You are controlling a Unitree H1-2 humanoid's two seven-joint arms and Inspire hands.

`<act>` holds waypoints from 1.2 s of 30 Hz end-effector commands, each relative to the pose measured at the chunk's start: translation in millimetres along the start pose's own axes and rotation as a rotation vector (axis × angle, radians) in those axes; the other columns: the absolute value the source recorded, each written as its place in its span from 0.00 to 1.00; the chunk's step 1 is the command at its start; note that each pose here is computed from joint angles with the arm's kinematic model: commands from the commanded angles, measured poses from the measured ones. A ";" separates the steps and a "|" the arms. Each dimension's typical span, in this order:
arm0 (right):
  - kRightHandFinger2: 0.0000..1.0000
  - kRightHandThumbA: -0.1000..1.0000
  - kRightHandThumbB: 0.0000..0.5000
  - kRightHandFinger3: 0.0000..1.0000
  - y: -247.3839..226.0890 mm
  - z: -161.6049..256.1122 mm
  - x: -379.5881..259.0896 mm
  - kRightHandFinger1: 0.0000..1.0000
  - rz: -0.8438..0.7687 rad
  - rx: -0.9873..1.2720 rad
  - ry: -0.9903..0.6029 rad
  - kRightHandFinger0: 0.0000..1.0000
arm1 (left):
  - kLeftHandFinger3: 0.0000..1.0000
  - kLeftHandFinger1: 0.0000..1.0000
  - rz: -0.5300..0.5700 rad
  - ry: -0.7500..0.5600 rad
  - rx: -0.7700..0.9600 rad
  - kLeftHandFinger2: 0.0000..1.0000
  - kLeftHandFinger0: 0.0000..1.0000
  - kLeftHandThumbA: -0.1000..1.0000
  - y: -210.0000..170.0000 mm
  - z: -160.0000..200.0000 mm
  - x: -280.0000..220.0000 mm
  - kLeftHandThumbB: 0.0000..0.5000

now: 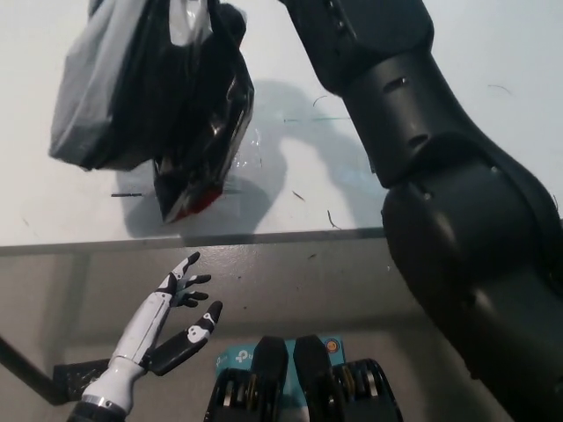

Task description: The robot uses its right hand to pick up a bag of coffee beans and puts it in the black plastic bag, then the robot grabs the top of the bag and lifts it.

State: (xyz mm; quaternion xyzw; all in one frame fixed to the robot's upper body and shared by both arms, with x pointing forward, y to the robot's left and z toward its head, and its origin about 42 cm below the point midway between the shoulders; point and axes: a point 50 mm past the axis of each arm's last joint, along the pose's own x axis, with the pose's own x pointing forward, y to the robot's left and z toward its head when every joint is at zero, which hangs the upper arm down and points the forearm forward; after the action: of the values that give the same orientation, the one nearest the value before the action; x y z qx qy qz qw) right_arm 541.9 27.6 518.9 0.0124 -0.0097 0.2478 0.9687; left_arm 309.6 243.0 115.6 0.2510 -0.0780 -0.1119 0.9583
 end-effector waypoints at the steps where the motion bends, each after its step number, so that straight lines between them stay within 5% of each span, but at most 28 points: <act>1: 0.63 0.34 0.09 0.67 42.9 159.9 -39.0 0.21 0.041 -0.023 -0.343 0.00 | 1.00 0.70 -0.004 -0.068 0.025 0.79 0.73 0.54 1.8 8.3 4.7 0.22; 11: 0.65 0.30 0.01 0.71 35.2 150.5 -31.7 0.23 0.004 0.030 -0.388 0.00 | 1.00 0.71 -0.019 -0.061 0.006 0.81 0.72 0.55 -1.1 9.5 4.5 0.26; 16: 0.65 0.32 0.06 0.67 34.5 148.9 -29.9 0.26 0.003 0.042 -0.433 0.00 | 1.00 0.70 -0.025 -0.068 0.003 0.80 0.69 0.55 -1.8 8.9 6.2 0.28; 19: 0.63 0.24 0.08 0.62 31.4 136.9 -26.4 0.25 0.004 0.062 -0.431 0.00 | 1.00 0.70 -0.029 -0.067 0.000 0.80 0.69 0.54 -2.8 8.3 5.0 0.28; 21: 0.60 0.22 0.03 0.59 24.2 122.8 -21.9 0.21 -0.004 0.071 -0.414 0.00 | 1.00 0.71 -0.037 -0.059 0.009 0.81 0.70 0.54 -4.5 8.6 4.1 0.28; 26: 0.69 0.22 0.03 0.73 5.7 87.6 -12.9 0.28 -0.042 0.054 -0.373 0.00 | 1.00 0.69 -0.045 -0.070 0.011 0.79 0.69 0.52 -7.3 8.8 4.0 0.27; 29: 0.64 0.25 0.04 0.65 -5.7 67.0 -8.1 0.27 -0.061 0.052 -0.349 0.00 | 1.00 0.68 -0.043 -0.073 0.016 0.78 0.68 0.50 -6.9 10.4 5.0 0.28; 33: 0.68 0.25 0.04 0.69 -25.3 30.1 -1.8 0.31 -0.097 0.084 -0.309 0.00 | 1.00 0.67 -0.042 -0.085 0.020 0.77 0.68 0.49 -5.8 11.2 7.3 0.27; 36: 0.60 0.27 0.03 0.55 -43.7 -11.3 1.3 0.27 -0.132 0.060 -0.253 0.00 | 1.00 0.66 -0.046 -0.072 0.027 0.77 0.67 0.49 -6.4 13.4 8.3 0.27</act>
State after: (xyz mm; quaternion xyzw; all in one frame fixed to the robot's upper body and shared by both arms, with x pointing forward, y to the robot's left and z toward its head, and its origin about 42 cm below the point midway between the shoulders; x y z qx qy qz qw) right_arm 559.1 12.3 487.6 0.0736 -0.0457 0.2000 0.9760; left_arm 308.1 232.2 113.7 0.2506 -0.0824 -0.1339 0.9552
